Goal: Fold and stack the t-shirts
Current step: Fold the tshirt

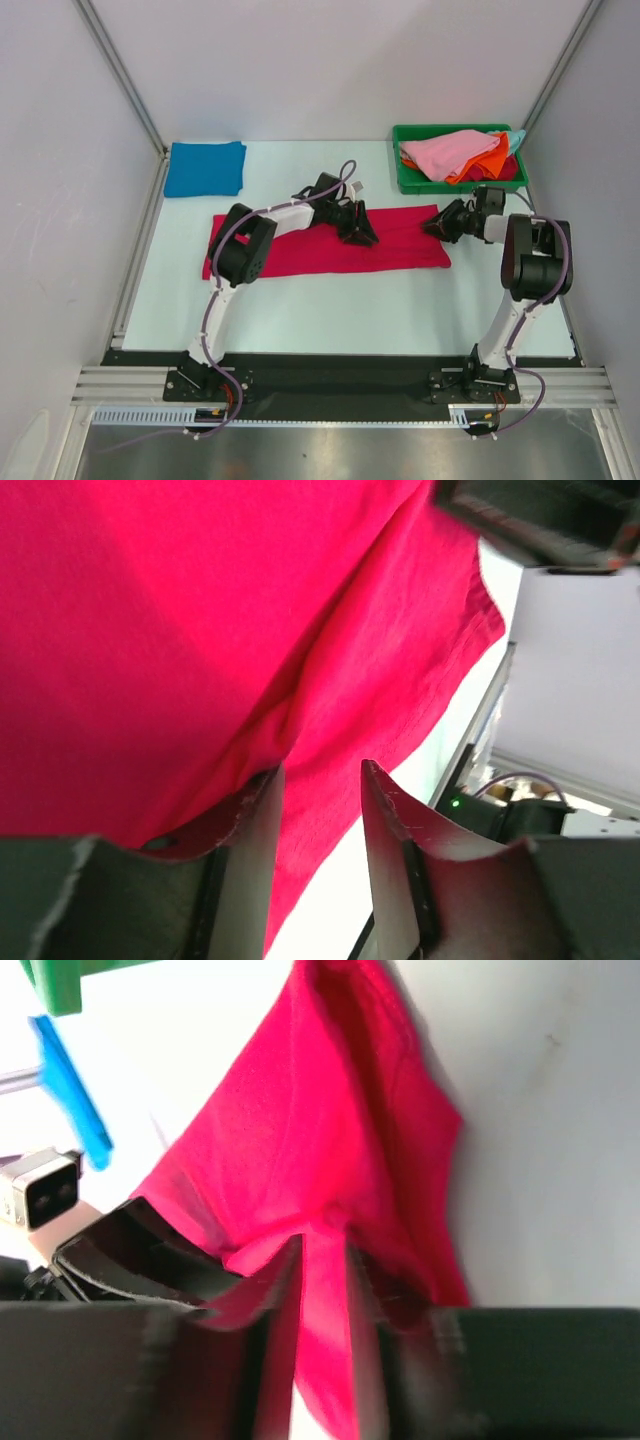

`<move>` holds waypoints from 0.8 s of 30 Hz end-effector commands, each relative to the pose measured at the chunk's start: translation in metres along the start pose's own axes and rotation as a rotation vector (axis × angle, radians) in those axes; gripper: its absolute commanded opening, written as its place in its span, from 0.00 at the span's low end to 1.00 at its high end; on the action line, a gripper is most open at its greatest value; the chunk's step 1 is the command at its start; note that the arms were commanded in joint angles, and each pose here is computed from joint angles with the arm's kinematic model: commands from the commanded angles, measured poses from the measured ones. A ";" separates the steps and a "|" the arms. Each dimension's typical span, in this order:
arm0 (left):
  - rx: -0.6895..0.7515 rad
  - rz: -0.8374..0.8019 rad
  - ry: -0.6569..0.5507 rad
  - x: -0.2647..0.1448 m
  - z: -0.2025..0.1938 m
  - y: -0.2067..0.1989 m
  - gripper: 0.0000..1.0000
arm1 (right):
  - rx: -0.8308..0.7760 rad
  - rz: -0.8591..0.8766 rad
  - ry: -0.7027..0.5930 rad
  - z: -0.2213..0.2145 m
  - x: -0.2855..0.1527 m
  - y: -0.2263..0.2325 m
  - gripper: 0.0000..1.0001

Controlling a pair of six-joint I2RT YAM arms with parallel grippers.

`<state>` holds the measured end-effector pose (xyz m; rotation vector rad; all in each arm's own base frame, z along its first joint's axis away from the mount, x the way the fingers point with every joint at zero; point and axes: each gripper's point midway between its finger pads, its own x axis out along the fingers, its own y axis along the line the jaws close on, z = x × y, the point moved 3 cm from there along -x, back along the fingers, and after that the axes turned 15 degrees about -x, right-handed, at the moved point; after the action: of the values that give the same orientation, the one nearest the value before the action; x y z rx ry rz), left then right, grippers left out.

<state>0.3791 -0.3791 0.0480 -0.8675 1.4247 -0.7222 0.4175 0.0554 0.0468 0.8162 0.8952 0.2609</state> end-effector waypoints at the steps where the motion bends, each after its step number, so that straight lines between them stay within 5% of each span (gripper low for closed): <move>1: 0.085 0.043 -0.017 -0.027 -0.007 -0.021 0.44 | -0.096 -0.156 0.022 0.012 -0.042 0.015 0.31; 6: 0.167 0.035 -0.053 -0.066 -0.022 -0.057 0.46 | 0.026 -0.360 -0.025 0.016 -0.096 0.013 0.59; 13: 0.207 0.043 -0.110 -0.119 -0.049 -0.065 0.46 | 0.218 -0.307 -0.130 -0.021 -0.130 0.042 0.79; 15: 0.221 0.024 -0.146 -0.136 -0.054 -0.068 0.46 | 0.244 -0.304 -0.132 -0.033 -0.132 0.042 1.00; 24: 0.110 0.062 -0.185 -0.177 -0.079 -0.008 0.45 | 0.300 -0.298 -0.207 -0.075 -0.122 0.015 0.92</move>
<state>0.2965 -0.2518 0.1409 -0.7957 1.2907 -0.6231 0.2713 0.0455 0.0997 0.9257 0.9589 -0.1998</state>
